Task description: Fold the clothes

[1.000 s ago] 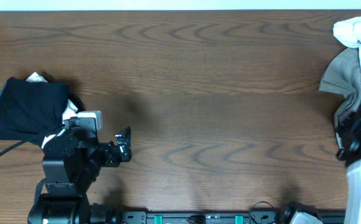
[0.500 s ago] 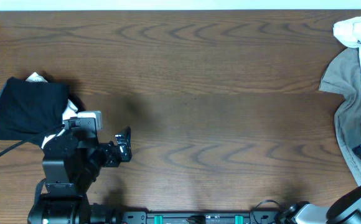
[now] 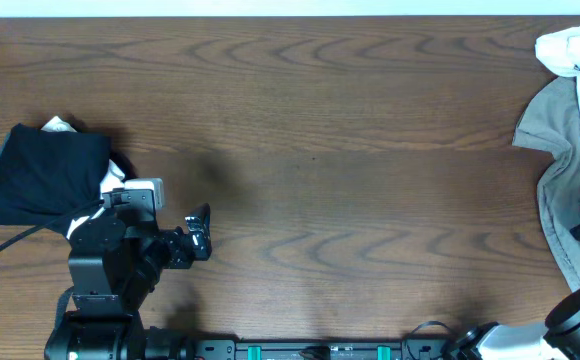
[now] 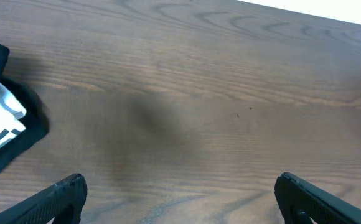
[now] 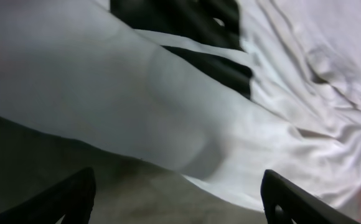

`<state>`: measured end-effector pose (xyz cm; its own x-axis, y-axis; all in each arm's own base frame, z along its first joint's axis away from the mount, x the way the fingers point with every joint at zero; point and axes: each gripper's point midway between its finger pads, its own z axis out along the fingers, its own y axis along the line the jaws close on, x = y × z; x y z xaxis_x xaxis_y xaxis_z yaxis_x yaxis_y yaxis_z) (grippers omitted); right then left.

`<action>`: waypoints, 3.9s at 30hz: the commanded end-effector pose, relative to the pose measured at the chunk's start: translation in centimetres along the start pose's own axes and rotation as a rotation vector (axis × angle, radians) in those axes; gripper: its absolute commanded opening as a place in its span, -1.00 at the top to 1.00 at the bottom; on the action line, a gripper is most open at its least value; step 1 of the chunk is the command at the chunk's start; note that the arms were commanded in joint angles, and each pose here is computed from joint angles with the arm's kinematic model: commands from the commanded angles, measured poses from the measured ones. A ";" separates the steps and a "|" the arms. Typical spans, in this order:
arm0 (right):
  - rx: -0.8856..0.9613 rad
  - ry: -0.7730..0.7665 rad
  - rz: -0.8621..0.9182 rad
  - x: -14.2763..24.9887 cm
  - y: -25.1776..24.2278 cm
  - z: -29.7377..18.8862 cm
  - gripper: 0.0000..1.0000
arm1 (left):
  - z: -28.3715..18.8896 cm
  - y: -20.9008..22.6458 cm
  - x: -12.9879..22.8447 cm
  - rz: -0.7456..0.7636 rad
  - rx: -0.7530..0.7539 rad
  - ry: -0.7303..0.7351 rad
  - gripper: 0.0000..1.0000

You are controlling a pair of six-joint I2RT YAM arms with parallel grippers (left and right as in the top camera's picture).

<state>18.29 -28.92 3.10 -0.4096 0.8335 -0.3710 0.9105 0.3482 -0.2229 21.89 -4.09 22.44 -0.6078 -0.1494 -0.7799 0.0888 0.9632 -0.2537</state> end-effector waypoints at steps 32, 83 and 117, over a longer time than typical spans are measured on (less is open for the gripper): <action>-0.091 0.008 -0.010 -1.2 1.6 2.3 0.98 | -0.4 -0.4 -0.6 0.001 0.014 -0.015 -0.96; -1.186 -0.189 -1.315 33.8 31.2 -32.9 0.98 | -0.4 -0.3 0.0 -0.003 0.010 0.006 -0.96; -0.407 -0.031 -0.581 9.6 13.3 -18.9 -0.41 | 16.2 -12.0 7.8 0.129 0.289 0.428 -0.96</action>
<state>27.73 -7.99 14.48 -0.8321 0.4215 -0.3604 0.4684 0.8821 -0.0498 29.02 -18.14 11.65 -0.8308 0.0779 -0.5511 0.3198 0.8772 -0.3581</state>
